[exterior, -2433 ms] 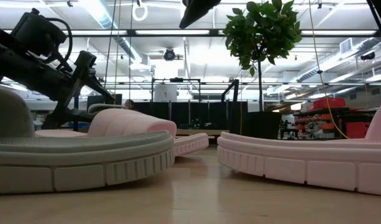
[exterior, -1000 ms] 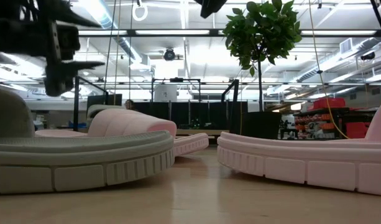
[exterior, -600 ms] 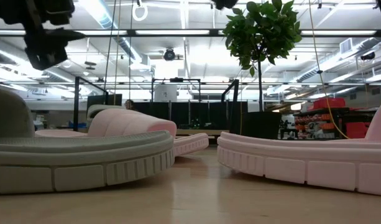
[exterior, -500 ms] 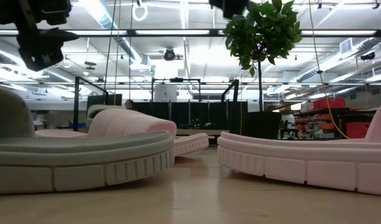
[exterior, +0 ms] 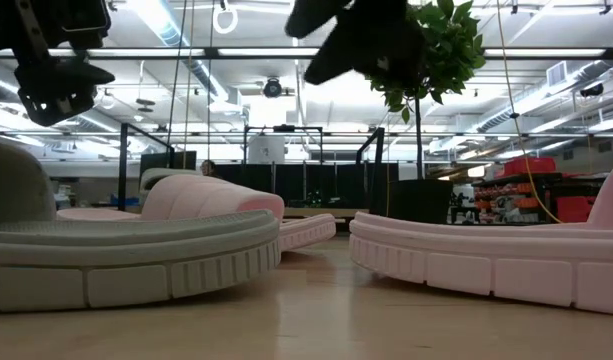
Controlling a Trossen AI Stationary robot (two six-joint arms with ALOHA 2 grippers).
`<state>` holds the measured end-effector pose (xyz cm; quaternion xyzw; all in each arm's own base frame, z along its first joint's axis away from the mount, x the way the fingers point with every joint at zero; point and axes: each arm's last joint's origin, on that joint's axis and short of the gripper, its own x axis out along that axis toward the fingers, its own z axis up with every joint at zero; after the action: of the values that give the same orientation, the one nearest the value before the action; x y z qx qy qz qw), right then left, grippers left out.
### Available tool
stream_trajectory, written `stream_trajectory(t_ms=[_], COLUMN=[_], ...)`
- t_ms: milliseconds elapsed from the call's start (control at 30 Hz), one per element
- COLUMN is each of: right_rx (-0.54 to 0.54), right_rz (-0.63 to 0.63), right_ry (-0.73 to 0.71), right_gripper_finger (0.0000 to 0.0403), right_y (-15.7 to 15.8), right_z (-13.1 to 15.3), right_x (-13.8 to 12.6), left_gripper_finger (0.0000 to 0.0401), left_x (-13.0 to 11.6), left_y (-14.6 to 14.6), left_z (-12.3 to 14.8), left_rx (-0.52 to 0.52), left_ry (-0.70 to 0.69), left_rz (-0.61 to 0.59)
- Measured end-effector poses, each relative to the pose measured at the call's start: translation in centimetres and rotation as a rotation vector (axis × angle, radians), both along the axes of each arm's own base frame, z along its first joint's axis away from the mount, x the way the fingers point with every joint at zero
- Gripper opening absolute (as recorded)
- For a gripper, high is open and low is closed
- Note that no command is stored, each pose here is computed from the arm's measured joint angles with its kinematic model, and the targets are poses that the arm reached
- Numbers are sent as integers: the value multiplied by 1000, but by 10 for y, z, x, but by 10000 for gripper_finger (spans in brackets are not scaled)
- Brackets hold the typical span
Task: Pick and place slides into the shelf
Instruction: Put the gray slide on the shelf
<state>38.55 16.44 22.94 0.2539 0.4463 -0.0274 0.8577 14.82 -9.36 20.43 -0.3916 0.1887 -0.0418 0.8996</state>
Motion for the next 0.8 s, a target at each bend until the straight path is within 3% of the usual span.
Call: stream_trajectory(t_ms=[167, 367, 633, 800], right_rx=[72, 158, 254, 286], right_rz=[-151, -297, -369, -386], right_ry=[31, 0, -21, 22], right_gripper_finger=[165, 165, 165, 165], right_y=[-1, -1, 4, -1], right_z=[-18, -25, -42, -59], right_x=[-5, -3, 8, 16], left_gripper_finger=[283, 283, 283, 283], left_x=[-1, -3, -18, -26], left_y=[-1, -3, -22, -30], left_z=[-1, -3, -4, -6], left_rx=[21, 115, 139, 210], left_ry=[6, 3, 1, -7], left_rz=[-22, -117, -302, -391])
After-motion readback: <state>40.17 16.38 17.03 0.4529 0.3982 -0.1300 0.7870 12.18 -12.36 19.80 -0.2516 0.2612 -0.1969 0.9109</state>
